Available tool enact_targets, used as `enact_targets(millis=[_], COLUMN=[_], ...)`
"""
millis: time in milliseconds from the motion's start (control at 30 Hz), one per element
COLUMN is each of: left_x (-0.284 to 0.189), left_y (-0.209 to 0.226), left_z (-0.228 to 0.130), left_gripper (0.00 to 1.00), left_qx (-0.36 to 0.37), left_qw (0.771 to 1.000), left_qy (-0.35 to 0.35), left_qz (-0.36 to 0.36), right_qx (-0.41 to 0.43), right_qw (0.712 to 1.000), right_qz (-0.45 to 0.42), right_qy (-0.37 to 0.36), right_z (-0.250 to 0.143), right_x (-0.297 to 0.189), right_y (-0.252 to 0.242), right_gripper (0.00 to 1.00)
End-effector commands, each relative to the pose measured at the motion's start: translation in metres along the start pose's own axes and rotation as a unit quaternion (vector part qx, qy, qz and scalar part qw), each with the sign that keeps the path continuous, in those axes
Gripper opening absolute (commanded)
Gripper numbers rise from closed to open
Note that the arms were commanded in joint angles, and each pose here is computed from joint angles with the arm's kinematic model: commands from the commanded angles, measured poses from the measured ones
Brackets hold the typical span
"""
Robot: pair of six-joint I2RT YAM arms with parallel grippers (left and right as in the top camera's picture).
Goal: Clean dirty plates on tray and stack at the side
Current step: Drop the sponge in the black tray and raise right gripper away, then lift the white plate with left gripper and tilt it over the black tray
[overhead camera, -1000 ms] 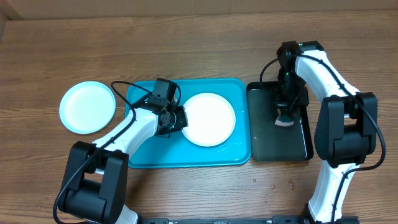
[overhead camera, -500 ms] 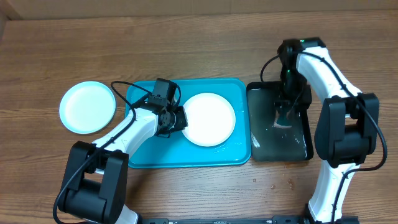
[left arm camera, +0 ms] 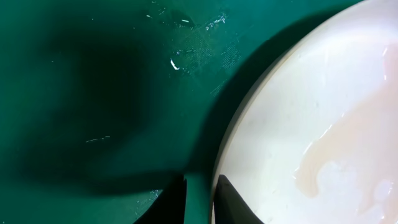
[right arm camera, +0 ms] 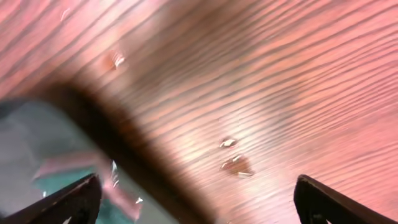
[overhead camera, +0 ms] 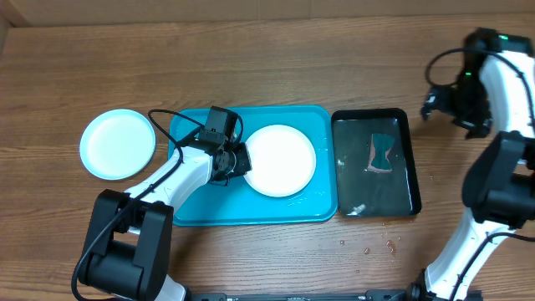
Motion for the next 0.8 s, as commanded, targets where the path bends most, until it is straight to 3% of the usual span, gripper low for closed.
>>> enact_targets(millis=[0, 133, 200, 500, 767], left_x=[0.003, 0.003, 0.003, -0.028, -0.082], left_y=[0.004, 0.003, 0.002, -0.018, -0.051], left_z=[-0.005, -0.005, -0.004, 0.019, 0.055], left_gripper=[0.15, 0.12, 0.04, 0.04, 0.04], left_qx=[0.004, 0.004, 0.004, 0.032, 0.054], left_qw=[1.0, 1.0, 1.0, 0.999, 0.997], left_qy=[0.001, 0.004, 0.002, -0.014, -0.053], left_qz=[0.009, 0.006, 0.005, 0.003, -0.002], right_qx=[0.03, 0.054, 0.061, 0.066, 0.067], right_qw=[0.999, 0.995, 0.993, 0.983, 0.981], right_qz=[0.006, 0.011, 0.013, 0.019, 0.02], right_qy=[-0.04, -0.082, -0.103, -0.172, -0.182], right_z=[0.013, 0.032, 0.042, 0.071, 0.075], right_x=[-0.013, -0.014, -0.015, -0.024, -0.025], right_y=[-0.019, -0.036, -0.041, -0.043, -0.043], right_gripper=[1.0, 1.0, 1.0, 1.0, 1.0])
Point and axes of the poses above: each gripper's point midway between its finger pads, its own x axis out along the fingers, its own y axis along the line the jaws close on, z = x × y, the point moved 3 cm from there along -x, back along the fingers, and after that the axes turned 8 degrees about -x, right-handed, at the moved point
